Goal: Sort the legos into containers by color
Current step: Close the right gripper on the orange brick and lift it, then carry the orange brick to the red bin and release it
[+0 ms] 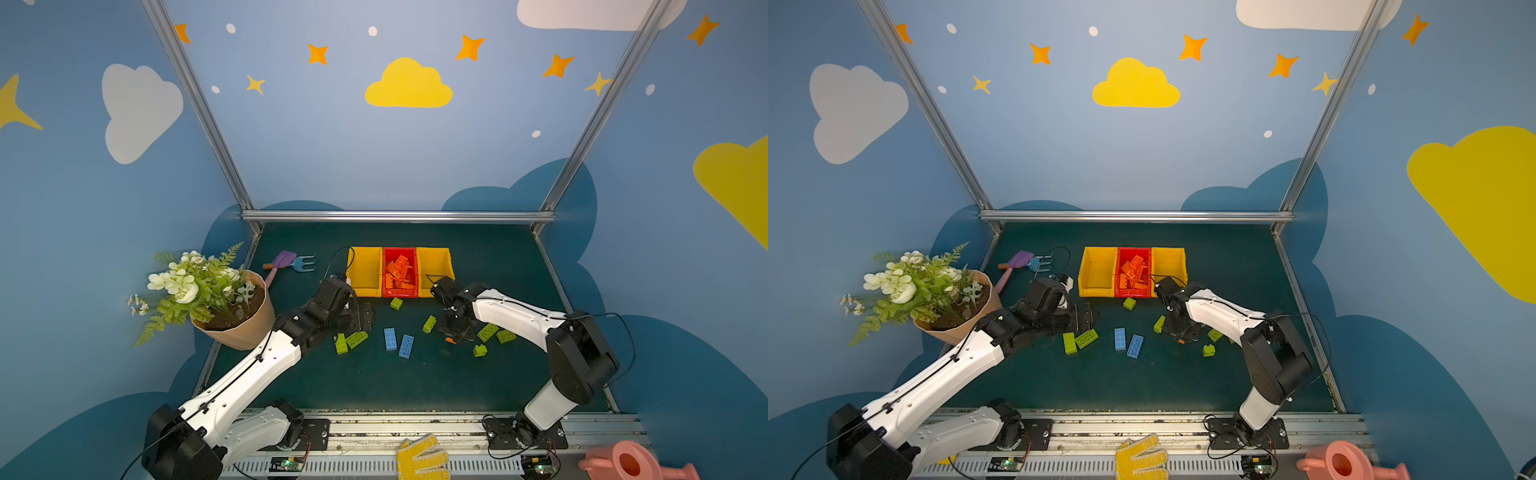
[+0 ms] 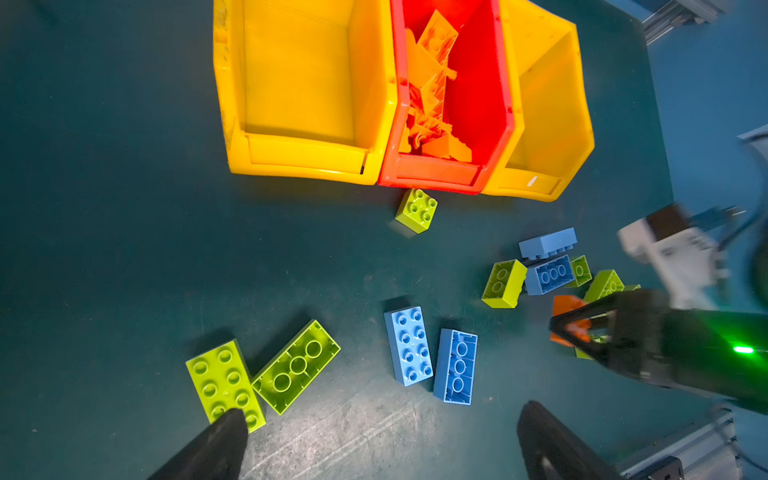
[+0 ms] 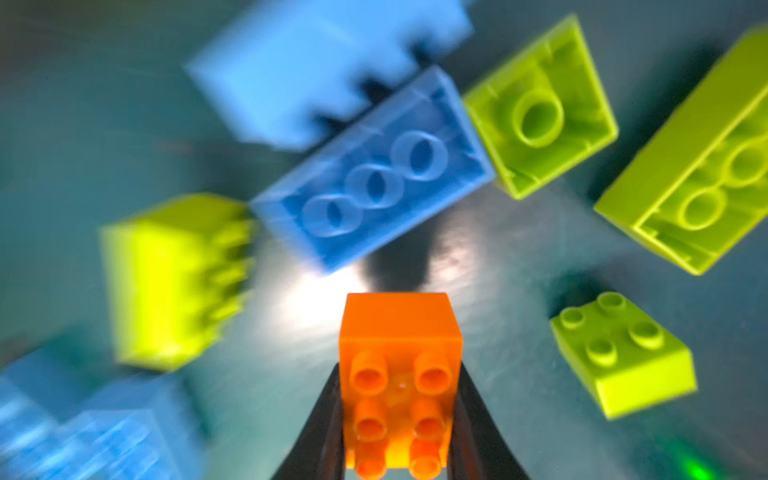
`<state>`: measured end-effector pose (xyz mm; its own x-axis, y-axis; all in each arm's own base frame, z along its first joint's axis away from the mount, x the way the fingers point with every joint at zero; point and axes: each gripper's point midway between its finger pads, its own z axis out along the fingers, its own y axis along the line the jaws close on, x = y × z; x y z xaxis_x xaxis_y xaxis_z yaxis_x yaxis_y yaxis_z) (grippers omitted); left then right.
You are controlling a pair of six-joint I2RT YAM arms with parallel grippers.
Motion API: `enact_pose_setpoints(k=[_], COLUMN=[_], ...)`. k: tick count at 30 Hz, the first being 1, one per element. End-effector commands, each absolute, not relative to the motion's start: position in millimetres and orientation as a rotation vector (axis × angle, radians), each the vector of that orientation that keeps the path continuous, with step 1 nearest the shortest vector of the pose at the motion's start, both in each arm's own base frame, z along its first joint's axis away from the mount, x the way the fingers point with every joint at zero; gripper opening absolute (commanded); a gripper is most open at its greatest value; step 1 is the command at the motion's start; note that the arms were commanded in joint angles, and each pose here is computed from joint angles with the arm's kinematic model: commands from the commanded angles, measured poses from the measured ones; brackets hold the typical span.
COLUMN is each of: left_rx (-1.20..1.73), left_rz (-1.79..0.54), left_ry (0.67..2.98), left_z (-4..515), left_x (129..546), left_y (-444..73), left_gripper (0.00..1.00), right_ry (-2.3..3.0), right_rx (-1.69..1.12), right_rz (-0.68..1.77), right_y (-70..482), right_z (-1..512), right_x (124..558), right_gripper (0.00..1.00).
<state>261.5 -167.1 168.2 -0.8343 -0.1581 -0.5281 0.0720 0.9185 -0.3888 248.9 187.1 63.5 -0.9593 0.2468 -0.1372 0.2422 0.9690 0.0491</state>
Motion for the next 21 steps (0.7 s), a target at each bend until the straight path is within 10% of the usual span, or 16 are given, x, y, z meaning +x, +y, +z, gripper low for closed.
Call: enact_pose_setpoints(k=[1,21], left_rx=[-0.09,-0.271], left_rz=[-0.519,-0.395], left_ry=[2.491,2.485], left_z=[165.0,166.5], left_x=[267.3,308.9], left_y=[-164.1,-130.1], left_gripper=[1.0,1.0], right_ry=[2.905,2.647], right_rx=[0.235,-0.323], right_rz=[0.128,0.337], right_y=[202.2,325.7], right_z=[109.9,150.0], right_x=[268.3,442.6], right_gripper=[0.19,0.24])
